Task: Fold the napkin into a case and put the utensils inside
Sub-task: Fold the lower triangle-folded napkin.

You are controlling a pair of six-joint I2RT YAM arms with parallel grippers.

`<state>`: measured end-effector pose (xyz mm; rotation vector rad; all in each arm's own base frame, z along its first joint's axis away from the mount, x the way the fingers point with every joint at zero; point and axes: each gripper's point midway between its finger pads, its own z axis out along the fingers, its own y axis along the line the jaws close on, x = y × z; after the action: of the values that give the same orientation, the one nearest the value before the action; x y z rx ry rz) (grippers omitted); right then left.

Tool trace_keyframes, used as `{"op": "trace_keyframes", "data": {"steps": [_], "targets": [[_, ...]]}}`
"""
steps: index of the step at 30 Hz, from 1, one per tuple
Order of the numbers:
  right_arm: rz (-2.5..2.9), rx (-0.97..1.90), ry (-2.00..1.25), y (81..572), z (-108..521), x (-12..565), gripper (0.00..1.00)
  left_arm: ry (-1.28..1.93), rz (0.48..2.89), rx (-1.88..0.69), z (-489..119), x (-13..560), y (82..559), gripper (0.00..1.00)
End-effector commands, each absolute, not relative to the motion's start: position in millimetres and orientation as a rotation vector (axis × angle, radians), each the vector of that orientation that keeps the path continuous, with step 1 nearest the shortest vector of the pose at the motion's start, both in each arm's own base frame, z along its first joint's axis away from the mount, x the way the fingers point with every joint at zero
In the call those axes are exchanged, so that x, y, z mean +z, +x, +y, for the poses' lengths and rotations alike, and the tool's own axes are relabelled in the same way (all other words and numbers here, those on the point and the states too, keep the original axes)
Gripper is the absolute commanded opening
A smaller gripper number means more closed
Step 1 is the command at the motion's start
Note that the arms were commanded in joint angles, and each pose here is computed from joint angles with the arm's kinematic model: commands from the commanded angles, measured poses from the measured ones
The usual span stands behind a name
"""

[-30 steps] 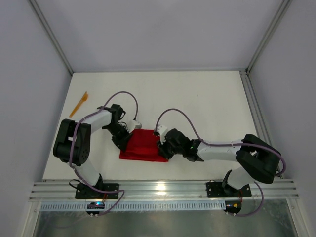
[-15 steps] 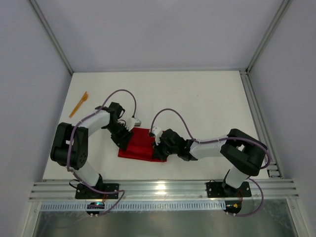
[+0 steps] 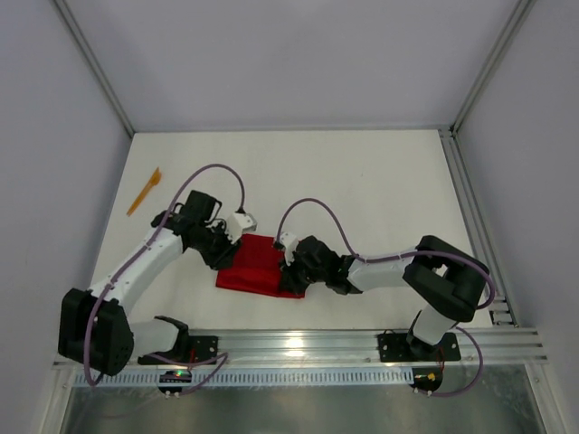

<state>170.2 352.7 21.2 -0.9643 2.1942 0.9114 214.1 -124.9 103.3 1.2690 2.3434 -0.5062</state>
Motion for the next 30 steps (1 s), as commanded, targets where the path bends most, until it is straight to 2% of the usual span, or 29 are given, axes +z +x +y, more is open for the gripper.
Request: {"op": "trace_keyframes", "data": {"steps": [1, 8, 10, 14, 15, 18, 24, 26, 30], "targets": [[2.190, 0.935, -0.943, 169.0, 351.4, 26.2, 0.09, 1.347, 2.449, -0.467, -127.5, 61.2, 198.8, 0.29], [2.168, 0.967, -0.908, 172.3, 346.8, 32.5, 0.09, 1.396, 2.500, -0.300, -116.9, 20.8, 219.8, 0.25], [2.156, 0.978, -0.916, 172.0, 345.7, 35.4, 0.16, 1.402, 2.507, -0.320, -118.8, 12.7, 218.9, 0.25], [2.123, 0.961, -0.929, 174.9, 344.0, 60.5, 0.22, 1.392, 2.534, -0.331, -120.3, 3.8, 219.8, 0.25], [2.075, 0.965, -0.920, 176.2, 343.4, 81.5, 0.23, 1.392, 2.540, -0.337, -120.6, 1.5, 219.1, 0.25], [2.040, 0.826, -0.873, 191.1, 324.5, 107.0, 0.25, 1.396, 2.547, -0.371, -123.2, -5.5, 215.6, 0.25], [2.217, 0.468, -0.828, 204.1, 270.3, 75.0, 0.28, 1.395, 2.556, -0.392, -125.4, -9.9, 213.0, 0.25], [2.256, 0.415, -0.833, 203.5, 263.0, 66.3, 0.32, 1.393, 2.548, -0.386, -125.5, -8.2, 214.4, 0.25], [2.279, 0.384, -0.887, 199.0, 262.3, 56.4, 0.34, 1.389, 2.542, -0.382, -125.4, -7.5, 214.8, 0.25]]}}
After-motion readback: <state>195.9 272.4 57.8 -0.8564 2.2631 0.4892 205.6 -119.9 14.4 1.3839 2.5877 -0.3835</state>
